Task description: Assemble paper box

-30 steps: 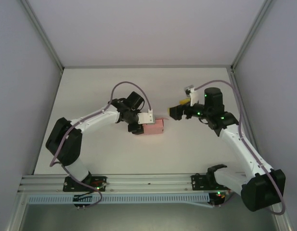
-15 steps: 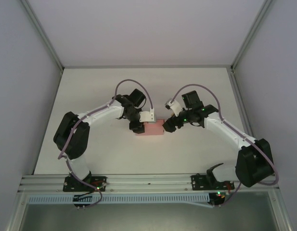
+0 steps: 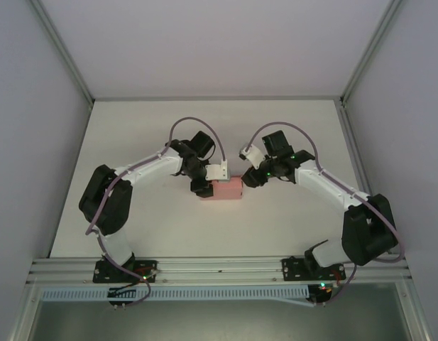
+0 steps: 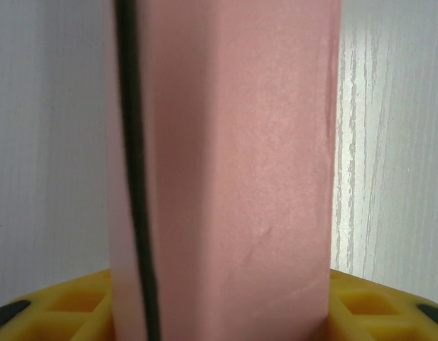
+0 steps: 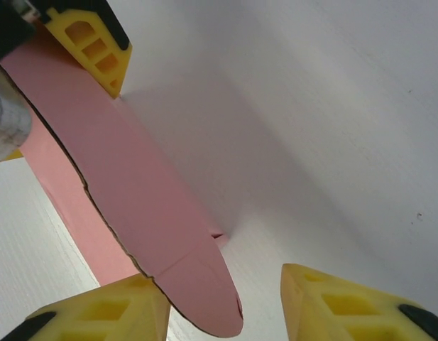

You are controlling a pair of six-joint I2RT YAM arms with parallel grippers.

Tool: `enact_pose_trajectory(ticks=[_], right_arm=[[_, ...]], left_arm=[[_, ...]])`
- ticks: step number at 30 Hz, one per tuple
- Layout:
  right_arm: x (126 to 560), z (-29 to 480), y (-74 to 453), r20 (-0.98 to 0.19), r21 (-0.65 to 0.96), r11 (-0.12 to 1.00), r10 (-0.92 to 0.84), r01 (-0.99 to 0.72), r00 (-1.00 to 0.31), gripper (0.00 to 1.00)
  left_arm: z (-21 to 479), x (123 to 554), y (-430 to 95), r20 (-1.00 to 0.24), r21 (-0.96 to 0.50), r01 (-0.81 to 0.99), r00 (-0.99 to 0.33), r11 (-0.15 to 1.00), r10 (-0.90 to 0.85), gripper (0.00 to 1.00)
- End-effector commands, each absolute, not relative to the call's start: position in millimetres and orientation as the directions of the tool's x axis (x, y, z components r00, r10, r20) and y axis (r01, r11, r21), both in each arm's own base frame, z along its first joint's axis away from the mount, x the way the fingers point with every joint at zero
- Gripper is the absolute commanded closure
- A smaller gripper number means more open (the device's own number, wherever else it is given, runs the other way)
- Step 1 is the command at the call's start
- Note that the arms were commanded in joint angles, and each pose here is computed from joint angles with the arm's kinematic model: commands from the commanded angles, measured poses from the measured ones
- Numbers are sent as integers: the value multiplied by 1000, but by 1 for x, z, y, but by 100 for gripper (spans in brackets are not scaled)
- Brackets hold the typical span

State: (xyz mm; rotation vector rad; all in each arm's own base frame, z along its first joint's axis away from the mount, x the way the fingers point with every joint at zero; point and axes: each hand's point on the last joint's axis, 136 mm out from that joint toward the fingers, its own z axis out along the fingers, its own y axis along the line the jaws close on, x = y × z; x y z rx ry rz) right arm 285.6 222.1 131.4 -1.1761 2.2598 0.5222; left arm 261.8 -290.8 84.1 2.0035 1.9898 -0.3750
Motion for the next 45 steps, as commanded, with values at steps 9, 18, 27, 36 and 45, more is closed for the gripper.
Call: enact_pose_trajectory(ticks=[9, 18, 27, 36, 45], right_arm=[[272, 159, 242, -611, 264, 567, -528, -780, -590, 94], [256, 174, 249, -458, 569, 677, -211, -467, -864, 95], [252, 170, 245, -290, 650, 700, -130, -295, -948, 96], [268, 145, 223, -443, 498, 780, -145, -378, -885, 96], [270, 130, 214, -553, 392, 818, -155, -421, -818, 98]], left_arm=[[87, 261, -296, -395, -18, 1000, -18, 12, 919, 48], [78, 272, -293, -354, 0, 998, -55, 59, 933, 49], [80, 273, -293, -341, 22, 997, -59, 71, 938, 50], [83, 274, -295, -358, 34, 997, -57, 74, 932, 50], [95, 277, -301, -402, 56, 994, -61, 91, 914, 40]])
